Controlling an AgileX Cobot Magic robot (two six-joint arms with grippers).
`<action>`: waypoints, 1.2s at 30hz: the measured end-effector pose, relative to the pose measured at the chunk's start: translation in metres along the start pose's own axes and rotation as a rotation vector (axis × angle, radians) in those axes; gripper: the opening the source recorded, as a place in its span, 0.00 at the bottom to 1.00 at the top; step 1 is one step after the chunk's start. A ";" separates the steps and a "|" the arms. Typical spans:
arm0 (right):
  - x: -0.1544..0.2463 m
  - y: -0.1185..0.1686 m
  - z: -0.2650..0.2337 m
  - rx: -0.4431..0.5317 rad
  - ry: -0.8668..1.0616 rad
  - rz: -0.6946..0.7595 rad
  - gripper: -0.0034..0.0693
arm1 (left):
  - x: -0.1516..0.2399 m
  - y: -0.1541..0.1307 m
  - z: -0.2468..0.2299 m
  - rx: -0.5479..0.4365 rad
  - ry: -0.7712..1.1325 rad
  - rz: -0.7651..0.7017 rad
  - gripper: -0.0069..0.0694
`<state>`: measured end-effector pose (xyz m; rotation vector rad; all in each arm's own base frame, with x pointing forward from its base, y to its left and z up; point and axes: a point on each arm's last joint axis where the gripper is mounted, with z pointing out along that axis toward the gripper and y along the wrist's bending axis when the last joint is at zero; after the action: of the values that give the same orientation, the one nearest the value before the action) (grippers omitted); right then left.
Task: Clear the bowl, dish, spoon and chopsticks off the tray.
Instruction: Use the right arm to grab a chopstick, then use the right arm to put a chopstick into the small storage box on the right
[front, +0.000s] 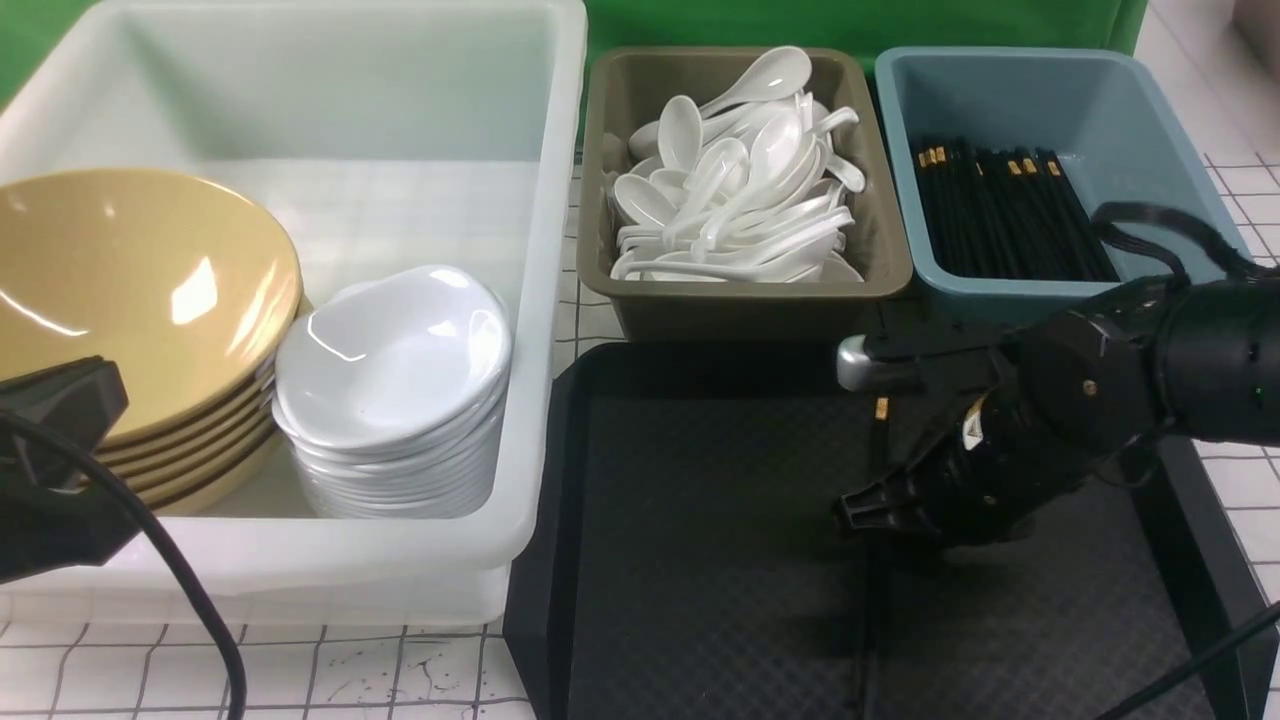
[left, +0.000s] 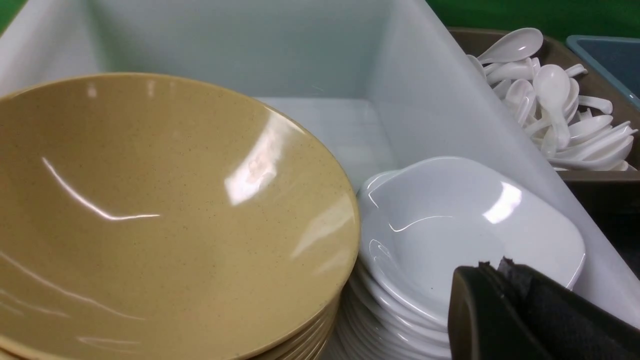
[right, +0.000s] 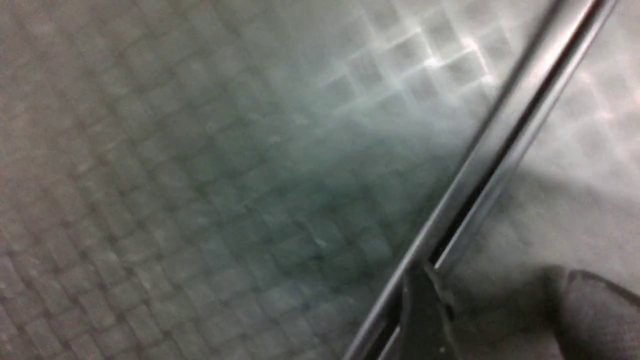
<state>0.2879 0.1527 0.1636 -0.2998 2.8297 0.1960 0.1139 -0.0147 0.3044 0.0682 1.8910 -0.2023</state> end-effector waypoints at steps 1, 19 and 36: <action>0.000 0.001 0.001 -0.001 -0.001 -0.004 0.59 | 0.000 0.000 0.000 0.000 0.000 0.000 0.08; 0.003 0.003 0.004 0.063 0.064 -0.235 0.19 | 0.000 0.000 0.000 -0.002 -0.004 0.002 0.08; 0.006 -0.012 -0.121 0.060 -0.278 -0.339 0.12 | 0.000 0.000 0.000 -0.003 -0.005 0.002 0.08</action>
<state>0.2520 0.1197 0.2753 -0.6742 2.4603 0.0732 0.1141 -0.0144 0.3048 0.0677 1.8866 -0.1985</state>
